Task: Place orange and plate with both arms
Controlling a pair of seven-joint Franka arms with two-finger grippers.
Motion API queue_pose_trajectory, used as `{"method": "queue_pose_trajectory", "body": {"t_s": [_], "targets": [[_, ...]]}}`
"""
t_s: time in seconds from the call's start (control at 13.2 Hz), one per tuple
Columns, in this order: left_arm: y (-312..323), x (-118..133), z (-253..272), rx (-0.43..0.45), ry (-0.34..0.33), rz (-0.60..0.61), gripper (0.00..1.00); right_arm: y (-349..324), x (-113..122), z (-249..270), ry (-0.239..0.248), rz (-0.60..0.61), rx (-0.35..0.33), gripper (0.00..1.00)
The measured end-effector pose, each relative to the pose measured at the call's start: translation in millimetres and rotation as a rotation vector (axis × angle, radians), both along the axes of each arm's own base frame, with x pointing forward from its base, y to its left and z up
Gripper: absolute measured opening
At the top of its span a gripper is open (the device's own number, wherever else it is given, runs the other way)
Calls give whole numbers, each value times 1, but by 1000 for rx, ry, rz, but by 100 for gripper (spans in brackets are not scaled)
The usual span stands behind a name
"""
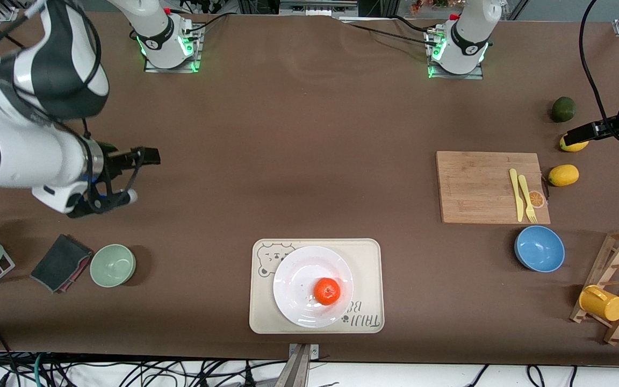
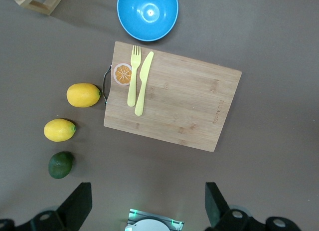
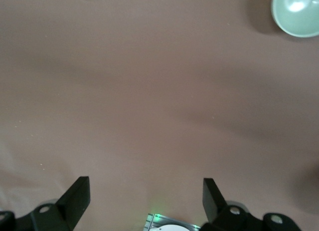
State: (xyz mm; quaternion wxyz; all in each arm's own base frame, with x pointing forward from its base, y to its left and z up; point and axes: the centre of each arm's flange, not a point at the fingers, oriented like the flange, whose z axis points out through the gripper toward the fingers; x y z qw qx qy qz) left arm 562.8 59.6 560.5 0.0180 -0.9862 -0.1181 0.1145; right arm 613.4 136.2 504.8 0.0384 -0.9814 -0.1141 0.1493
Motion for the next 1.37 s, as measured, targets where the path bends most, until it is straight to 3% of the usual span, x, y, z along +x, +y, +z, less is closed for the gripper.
{"method": "queue_pose_trajectory", "body": {"t_s": [0.23,0.38,0.68,0.91,1.37], "targets": [[0,0,0,0,0,0,100,-38,-49,36,-30,-108,-51,100],[0,0,0,0,0,0,100,-77,-62,55,-45,-184,-66,100],[0,0,0,0,0,0,100,-140,-63,71,-82,-283,-118,100],[-3,0,0,0,0,-5,100,-156,-63,69,-77,-307,-137,100],[-22,1,0,-4,6,-40,100,-156,-61,67,-76,-346,-99,100]]}}
